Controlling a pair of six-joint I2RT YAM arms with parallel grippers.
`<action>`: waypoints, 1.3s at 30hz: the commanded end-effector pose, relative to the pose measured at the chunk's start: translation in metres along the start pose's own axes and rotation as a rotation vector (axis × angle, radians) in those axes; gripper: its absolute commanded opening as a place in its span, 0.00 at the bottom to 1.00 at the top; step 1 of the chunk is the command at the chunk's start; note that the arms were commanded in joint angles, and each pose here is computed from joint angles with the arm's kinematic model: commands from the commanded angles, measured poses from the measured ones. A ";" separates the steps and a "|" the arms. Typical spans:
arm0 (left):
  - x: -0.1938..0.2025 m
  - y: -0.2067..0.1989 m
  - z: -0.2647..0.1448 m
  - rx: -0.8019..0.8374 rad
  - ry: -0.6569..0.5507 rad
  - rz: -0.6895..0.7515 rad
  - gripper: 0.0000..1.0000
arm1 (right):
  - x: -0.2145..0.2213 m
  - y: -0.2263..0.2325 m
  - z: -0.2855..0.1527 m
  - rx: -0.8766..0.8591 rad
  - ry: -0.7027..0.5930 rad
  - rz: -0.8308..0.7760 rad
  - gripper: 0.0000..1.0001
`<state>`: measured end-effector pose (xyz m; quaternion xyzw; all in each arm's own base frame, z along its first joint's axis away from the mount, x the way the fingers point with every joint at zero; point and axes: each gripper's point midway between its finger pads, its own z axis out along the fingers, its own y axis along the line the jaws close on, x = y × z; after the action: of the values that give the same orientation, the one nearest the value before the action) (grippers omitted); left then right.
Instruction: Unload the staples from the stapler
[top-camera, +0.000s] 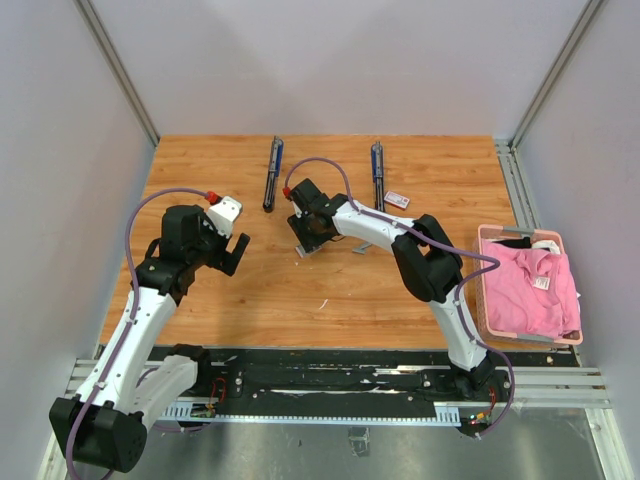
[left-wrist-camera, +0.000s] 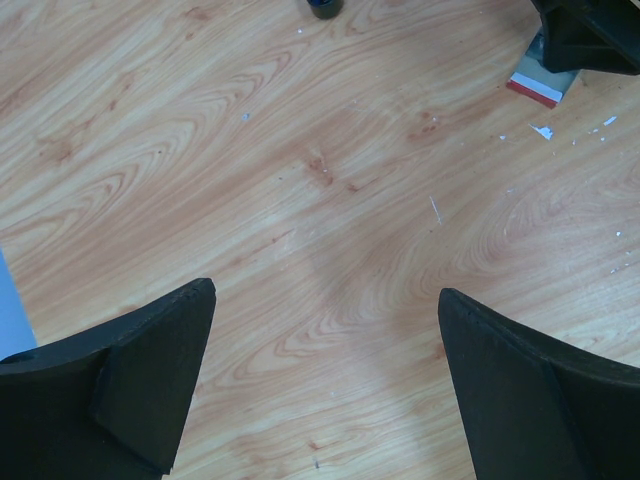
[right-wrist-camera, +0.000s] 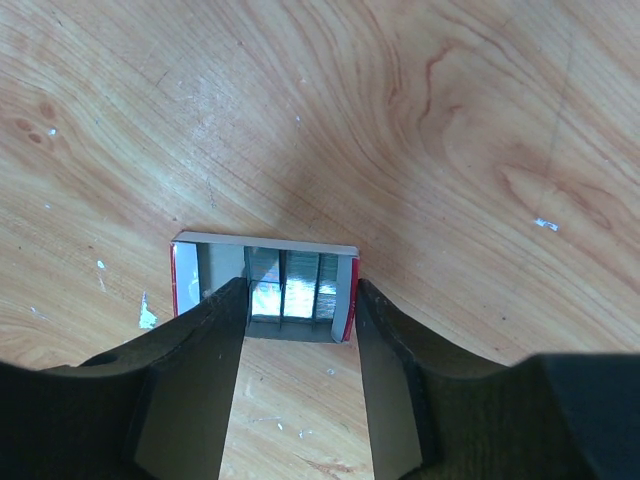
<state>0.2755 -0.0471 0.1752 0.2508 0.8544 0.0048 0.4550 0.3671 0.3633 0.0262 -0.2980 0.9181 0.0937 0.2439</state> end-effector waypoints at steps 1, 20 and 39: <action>-0.005 0.002 -0.001 -0.008 -0.029 0.009 0.98 | -0.004 -0.007 -0.001 0.027 0.000 0.007 0.48; -0.005 0.002 -0.001 -0.006 -0.027 0.008 0.98 | -0.015 -0.006 -0.004 0.023 -0.022 -0.001 0.67; -0.004 0.002 -0.001 -0.006 -0.027 0.010 0.98 | -0.014 -0.013 0.004 0.062 -0.006 -0.014 0.60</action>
<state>0.2755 -0.0471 0.1752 0.2508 0.8544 0.0048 0.4550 0.3807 0.3680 0.0322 -0.2968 0.9156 0.0815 0.2586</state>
